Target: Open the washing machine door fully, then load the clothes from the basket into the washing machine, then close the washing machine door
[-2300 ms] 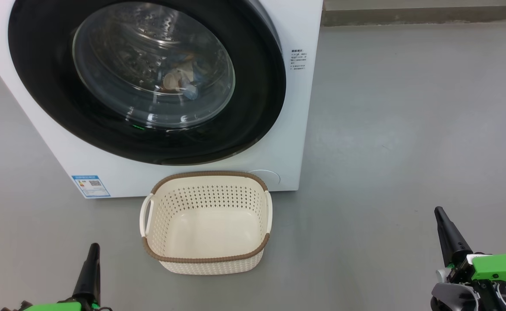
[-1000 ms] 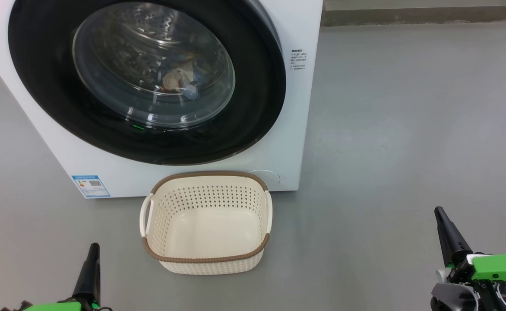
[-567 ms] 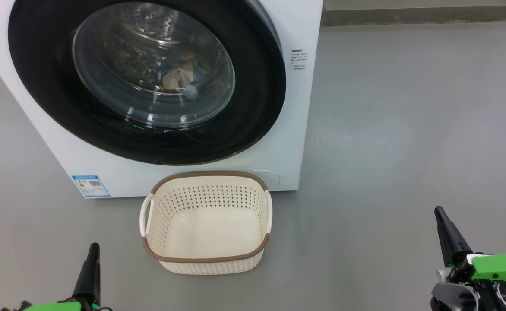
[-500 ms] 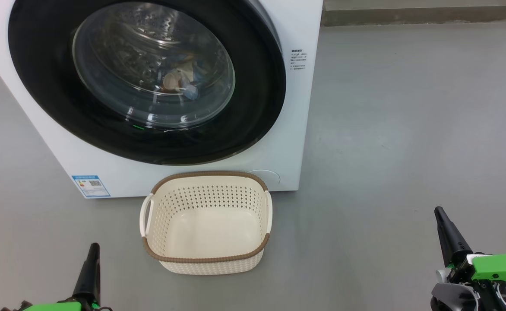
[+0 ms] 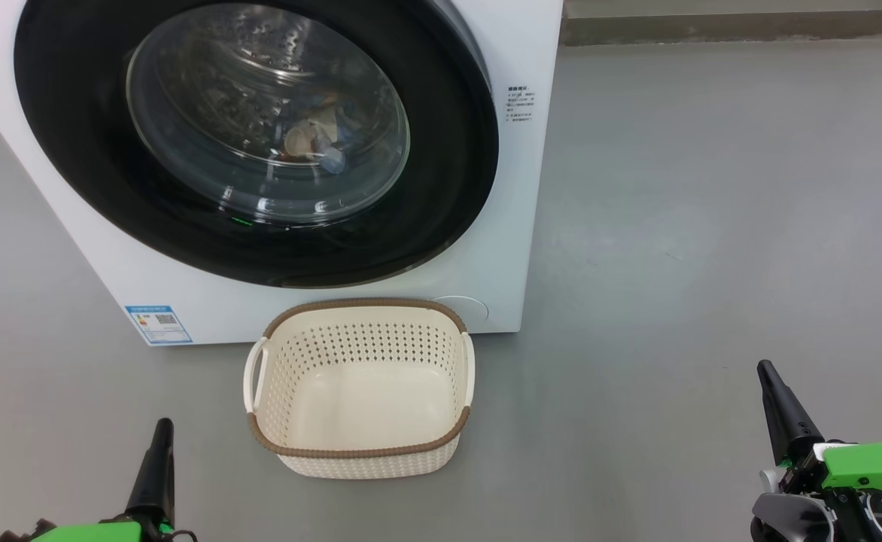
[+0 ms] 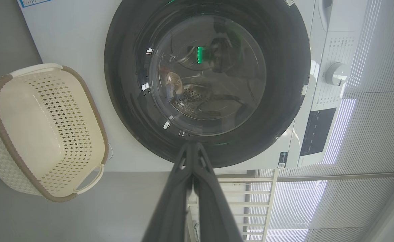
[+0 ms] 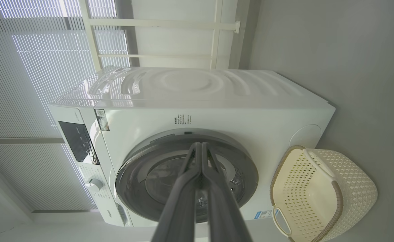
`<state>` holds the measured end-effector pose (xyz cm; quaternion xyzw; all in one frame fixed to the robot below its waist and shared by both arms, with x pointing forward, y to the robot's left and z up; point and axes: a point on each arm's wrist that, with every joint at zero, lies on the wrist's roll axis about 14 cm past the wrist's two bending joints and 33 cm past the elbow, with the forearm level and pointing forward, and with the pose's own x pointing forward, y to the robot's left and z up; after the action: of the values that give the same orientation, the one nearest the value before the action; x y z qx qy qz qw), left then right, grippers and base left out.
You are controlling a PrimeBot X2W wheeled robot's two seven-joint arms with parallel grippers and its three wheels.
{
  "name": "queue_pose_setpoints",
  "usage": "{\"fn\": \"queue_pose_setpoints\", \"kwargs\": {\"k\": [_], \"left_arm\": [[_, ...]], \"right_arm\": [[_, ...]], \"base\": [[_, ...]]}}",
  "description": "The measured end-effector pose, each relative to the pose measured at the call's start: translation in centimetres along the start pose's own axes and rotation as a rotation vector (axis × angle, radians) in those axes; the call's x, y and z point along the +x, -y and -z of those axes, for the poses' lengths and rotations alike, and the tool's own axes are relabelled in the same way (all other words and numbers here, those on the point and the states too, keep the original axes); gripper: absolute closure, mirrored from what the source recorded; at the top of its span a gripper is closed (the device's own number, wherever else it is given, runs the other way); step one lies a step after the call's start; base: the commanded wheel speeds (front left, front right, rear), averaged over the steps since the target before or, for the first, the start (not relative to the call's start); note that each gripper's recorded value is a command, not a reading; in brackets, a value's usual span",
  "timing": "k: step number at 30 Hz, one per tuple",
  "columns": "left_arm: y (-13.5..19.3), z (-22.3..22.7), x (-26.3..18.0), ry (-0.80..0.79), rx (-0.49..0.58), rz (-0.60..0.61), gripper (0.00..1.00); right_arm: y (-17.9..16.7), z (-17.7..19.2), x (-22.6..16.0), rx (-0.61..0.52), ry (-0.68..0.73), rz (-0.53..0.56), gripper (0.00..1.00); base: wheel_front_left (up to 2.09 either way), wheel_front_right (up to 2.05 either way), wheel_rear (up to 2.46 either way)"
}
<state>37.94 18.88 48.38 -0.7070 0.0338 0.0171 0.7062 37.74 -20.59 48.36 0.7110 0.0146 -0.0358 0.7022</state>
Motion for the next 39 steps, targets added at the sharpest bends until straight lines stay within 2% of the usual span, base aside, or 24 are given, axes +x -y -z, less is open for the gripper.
{"fn": "queue_pose_setpoints", "kwargs": {"k": [39], "left_arm": [[0.0, 0.0, 0.0, 0.0, 0.0, 0.0, 1.0]], "right_arm": [[0.0, 0.0, 0.0, 0.0, 0.0, 0.0, 1.0]], "base": [[0.0, 0.0, 0.0]]}}
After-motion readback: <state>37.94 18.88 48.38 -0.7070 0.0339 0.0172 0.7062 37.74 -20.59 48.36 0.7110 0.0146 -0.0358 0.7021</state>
